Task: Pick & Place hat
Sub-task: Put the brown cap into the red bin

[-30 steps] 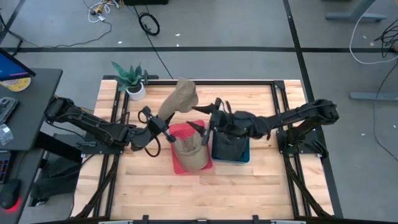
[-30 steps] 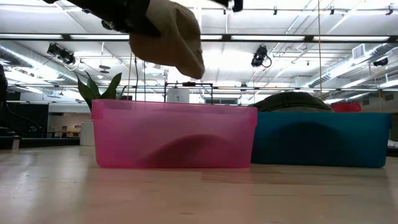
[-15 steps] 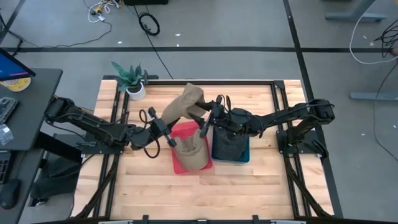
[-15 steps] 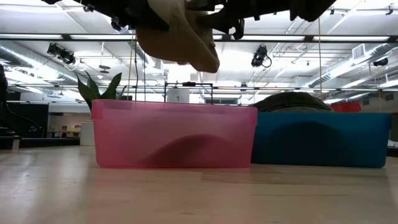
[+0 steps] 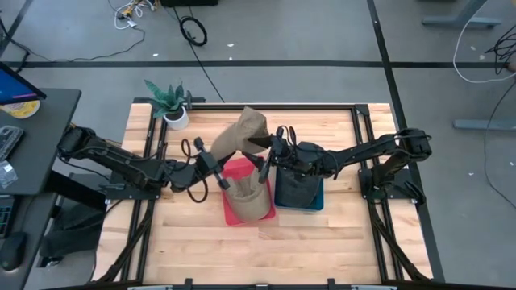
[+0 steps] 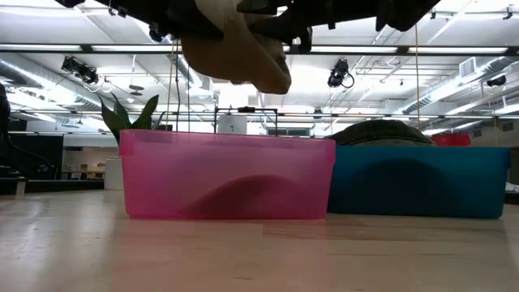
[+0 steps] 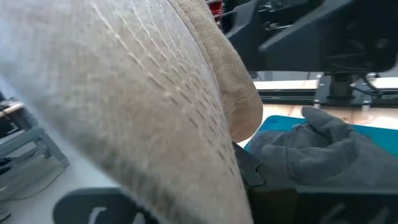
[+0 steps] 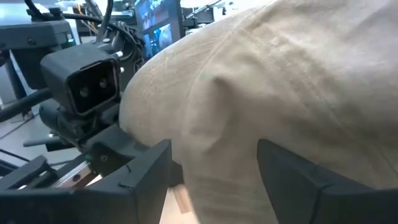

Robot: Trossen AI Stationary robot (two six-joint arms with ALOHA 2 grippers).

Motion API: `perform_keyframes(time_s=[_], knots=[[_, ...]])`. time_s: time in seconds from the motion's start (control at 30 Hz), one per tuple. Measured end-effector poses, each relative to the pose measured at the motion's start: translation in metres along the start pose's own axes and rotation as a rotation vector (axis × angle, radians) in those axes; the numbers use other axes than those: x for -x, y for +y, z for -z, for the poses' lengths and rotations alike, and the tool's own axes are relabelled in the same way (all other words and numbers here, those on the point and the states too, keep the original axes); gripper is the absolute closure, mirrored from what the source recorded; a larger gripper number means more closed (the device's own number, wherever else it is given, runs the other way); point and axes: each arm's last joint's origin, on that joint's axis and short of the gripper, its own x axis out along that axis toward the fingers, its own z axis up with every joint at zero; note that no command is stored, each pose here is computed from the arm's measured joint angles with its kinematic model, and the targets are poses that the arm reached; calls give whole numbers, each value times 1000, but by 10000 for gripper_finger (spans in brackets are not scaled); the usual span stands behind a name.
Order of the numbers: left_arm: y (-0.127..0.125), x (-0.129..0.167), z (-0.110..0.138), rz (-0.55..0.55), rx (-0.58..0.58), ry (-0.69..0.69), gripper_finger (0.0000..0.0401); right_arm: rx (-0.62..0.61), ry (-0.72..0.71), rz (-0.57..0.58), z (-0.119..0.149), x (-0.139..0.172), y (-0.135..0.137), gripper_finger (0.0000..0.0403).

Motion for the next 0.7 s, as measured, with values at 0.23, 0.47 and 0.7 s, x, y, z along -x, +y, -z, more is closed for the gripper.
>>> perform_keyframes(time_s=[0.23, 0.47, 0.7], knots=[[-5, -8, 4, 24, 15, -4, 389, -2, -2, -2, 1, -1, 0, 164], [-14, -20, 9, 48, 10, -36, 389, -3, 18, 4, 8, -3, 0, 164], [-14, -20, 7, 53, 5, -59, 389, -3, 29, 22, 9, -4, -2, 170]])
